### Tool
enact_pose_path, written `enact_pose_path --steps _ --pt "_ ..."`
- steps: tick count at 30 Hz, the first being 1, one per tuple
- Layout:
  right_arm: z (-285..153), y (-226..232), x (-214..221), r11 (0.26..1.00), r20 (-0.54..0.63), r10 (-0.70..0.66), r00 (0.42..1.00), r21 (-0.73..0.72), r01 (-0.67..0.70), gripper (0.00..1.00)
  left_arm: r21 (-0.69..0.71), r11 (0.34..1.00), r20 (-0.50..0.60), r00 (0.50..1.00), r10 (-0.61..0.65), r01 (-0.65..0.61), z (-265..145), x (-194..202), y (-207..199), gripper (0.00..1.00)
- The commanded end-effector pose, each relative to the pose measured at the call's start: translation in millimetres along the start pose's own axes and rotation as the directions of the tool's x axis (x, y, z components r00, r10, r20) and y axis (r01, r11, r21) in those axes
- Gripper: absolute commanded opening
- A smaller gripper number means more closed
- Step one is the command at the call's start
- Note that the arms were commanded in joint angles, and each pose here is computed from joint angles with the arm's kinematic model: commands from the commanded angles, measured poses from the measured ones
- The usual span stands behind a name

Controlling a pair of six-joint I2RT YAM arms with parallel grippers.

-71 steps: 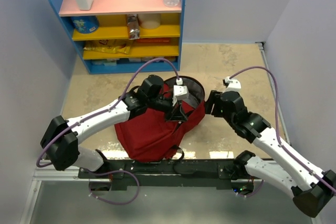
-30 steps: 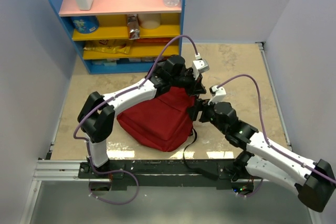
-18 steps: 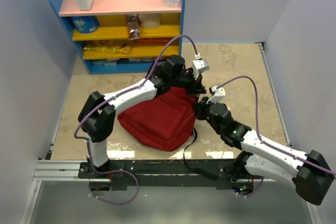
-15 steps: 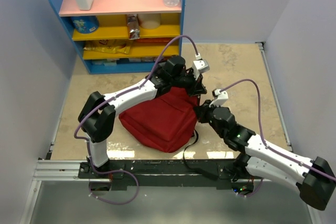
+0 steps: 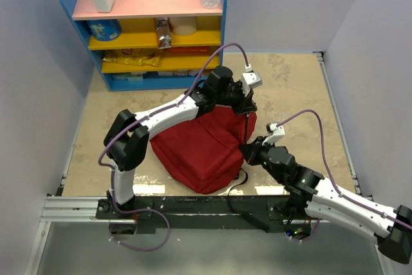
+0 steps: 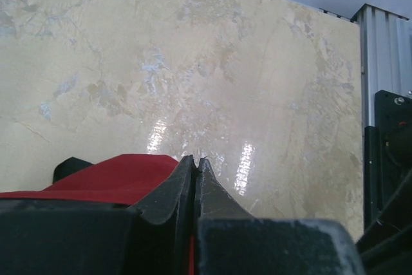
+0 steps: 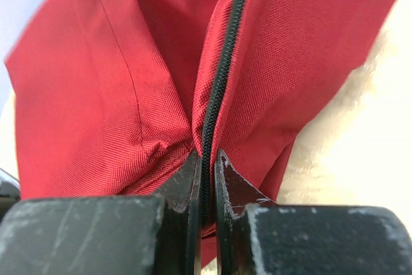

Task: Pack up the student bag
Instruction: Zip the student bag at the center of the board.

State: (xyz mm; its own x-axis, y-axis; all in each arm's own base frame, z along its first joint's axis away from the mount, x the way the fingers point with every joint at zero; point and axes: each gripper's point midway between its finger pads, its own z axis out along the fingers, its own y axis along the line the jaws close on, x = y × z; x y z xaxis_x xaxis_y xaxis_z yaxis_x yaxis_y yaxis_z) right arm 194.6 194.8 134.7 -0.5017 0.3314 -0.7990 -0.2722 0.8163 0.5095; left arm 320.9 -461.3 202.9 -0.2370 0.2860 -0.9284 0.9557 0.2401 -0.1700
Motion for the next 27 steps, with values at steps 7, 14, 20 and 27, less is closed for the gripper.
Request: enact_pose_path --steps 7,14,20,27 --pt "-15.2 -3.1 -24.0 0.992 0.020 -0.015 1.000 0.125 0.012 0.69 -0.077 0.991 0.142 0.983 0.116 -0.106 -11.0 -56.8 29.4 0.00" --pt "-2.4 -4.1 -61.8 0.973 0.155 -0.078 0.985 0.227 0.041 0.88 -0.026 0.999 0.151 0.988 0.039 -0.036 -18.6 -56.0 13.0 0.00" --pt "21.2 -9.3 -75.2 0.950 0.175 -0.154 0.972 0.297 0.098 0.87 0.009 1.000 0.135 0.991 0.010 -0.011 -21.8 -46.4 -3.0 0.00" --pt "39.0 -18.9 -98.3 0.951 0.206 -0.186 0.961 0.284 0.124 0.75 0.035 0.999 0.121 0.993 0.000 -0.004 -23.1 -37.6 -19.2 0.00"
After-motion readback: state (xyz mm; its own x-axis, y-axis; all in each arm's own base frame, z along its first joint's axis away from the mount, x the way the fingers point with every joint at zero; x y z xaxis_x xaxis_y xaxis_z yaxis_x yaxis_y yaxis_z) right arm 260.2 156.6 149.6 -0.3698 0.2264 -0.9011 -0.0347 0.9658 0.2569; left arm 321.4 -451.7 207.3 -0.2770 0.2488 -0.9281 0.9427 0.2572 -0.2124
